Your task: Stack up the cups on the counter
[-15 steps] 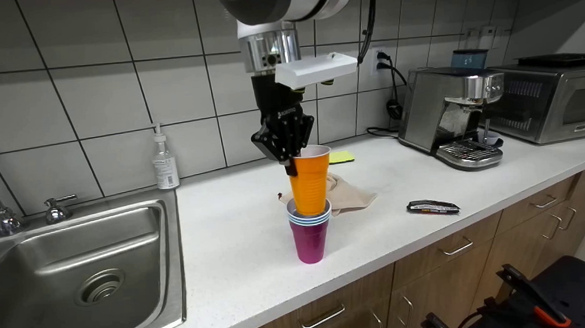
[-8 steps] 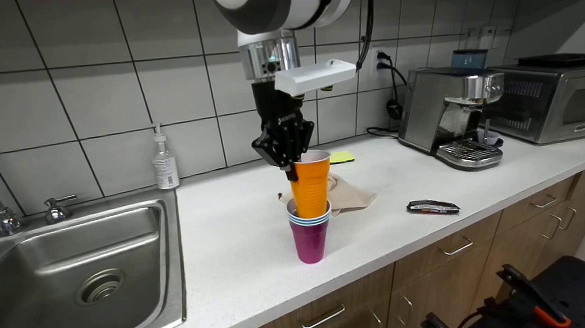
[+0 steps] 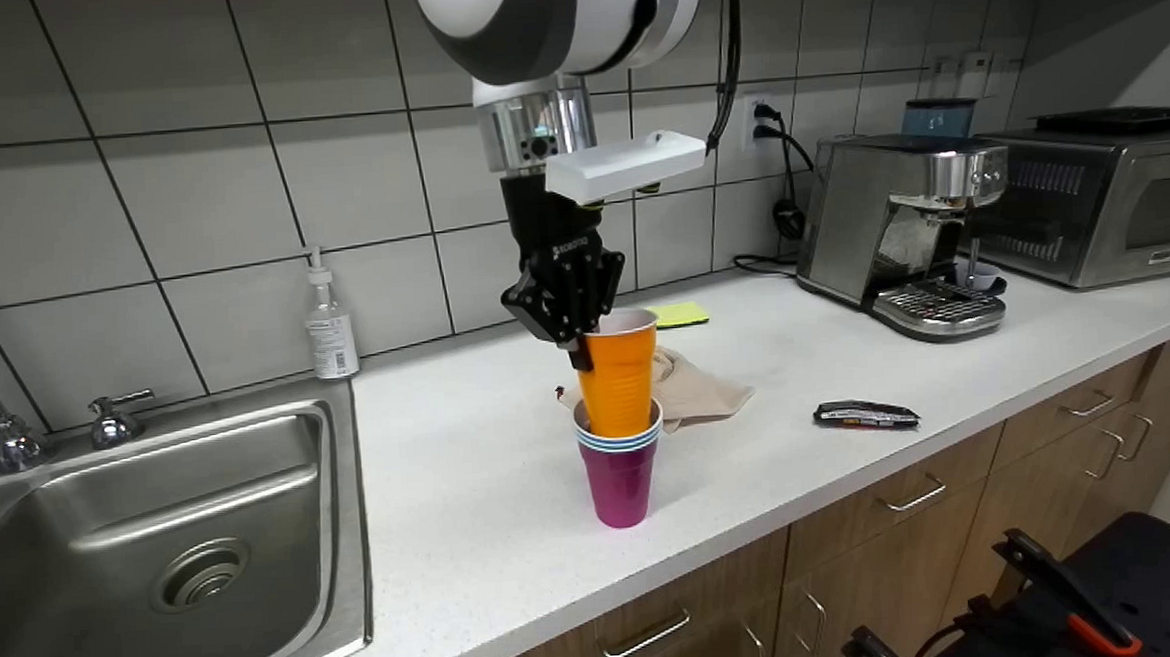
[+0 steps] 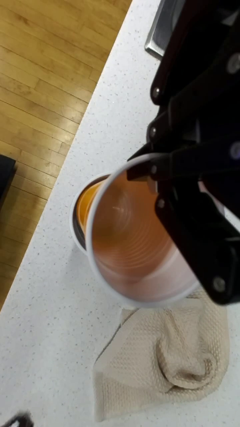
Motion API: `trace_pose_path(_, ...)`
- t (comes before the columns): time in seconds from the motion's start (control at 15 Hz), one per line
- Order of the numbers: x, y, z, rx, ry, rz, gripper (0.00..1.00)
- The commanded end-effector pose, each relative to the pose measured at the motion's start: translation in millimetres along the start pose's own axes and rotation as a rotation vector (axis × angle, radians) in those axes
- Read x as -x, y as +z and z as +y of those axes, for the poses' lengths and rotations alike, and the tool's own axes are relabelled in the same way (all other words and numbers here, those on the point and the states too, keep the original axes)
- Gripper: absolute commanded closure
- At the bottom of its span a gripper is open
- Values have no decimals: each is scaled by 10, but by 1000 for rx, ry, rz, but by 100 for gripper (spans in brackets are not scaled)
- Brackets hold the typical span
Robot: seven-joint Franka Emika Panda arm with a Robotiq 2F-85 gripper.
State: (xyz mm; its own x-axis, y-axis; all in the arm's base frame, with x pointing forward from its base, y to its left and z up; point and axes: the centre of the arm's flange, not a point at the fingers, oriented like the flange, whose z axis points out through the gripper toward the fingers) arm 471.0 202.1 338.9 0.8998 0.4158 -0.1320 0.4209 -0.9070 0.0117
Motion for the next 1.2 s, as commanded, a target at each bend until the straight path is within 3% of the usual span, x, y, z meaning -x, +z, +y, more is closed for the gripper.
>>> trace_pose_path(0.0, -96, 14, -35, 14, 18, 14, 99)
trace_pose_path(0.4, -118, 94, -30, 20, 23, 11, 99)
trace_pose_path(0.47, -118, 94, -22, 21, 26, 12, 71)
trace_pose_path(0.6, -118, 87, -9, 20, 33, 17, 63)
trace_pose_path(1.13, -84, 50, 33, 23, 60, 30, 3)
